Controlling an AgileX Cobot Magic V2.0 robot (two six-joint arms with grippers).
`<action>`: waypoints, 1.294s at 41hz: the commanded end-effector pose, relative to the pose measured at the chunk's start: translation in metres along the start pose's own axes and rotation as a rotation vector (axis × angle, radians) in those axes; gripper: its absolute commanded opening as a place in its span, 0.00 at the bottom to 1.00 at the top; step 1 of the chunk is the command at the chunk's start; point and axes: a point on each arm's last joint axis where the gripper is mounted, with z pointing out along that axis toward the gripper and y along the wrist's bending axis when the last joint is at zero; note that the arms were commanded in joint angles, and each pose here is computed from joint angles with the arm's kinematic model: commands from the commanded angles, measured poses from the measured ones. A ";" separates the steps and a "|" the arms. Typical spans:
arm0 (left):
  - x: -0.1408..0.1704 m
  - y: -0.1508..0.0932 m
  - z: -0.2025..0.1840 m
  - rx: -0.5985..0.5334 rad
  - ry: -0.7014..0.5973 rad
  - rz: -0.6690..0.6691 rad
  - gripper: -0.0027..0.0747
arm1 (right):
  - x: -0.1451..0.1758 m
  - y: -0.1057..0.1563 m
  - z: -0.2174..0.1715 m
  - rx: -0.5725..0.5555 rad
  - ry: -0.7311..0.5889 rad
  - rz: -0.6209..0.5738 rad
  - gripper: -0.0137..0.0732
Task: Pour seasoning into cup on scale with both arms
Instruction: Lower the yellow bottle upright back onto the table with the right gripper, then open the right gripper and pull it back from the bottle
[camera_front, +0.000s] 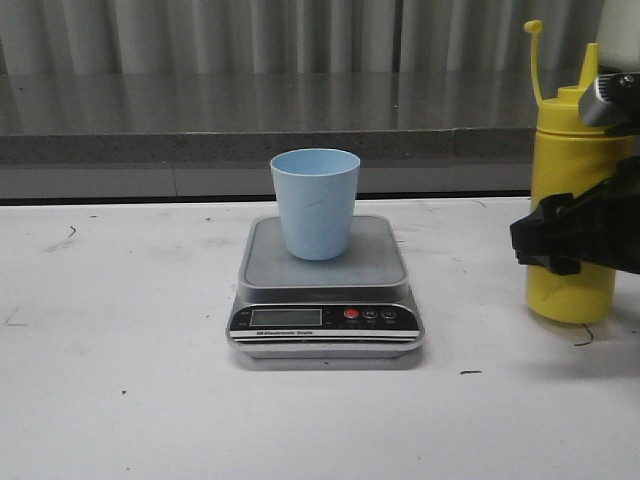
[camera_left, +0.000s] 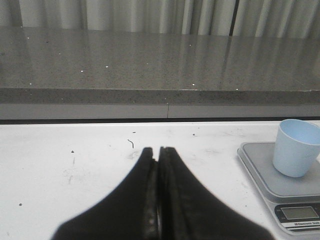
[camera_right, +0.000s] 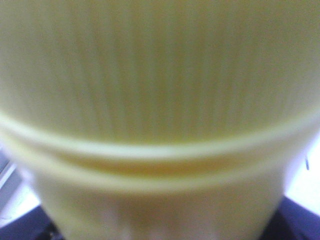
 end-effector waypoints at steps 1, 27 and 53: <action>-0.015 -0.001 -0.002 0.007 -0.095 -0.015 0.01 | -0.021 -0.002 -0.006 0.015 -0.208 0.019 0.54; -0.015 -0.001 -0.002 0.007 -0.095 -0.015 0.01 | -0.012 -0.003 0.000 0.015 -0.200 0.019 0.89; -0.015 -0.001 -0.002 0.007 -0.095 -0.015 0.01 | 0.023 -0.008 -0.046 0.060 -0.199 0.036 0.92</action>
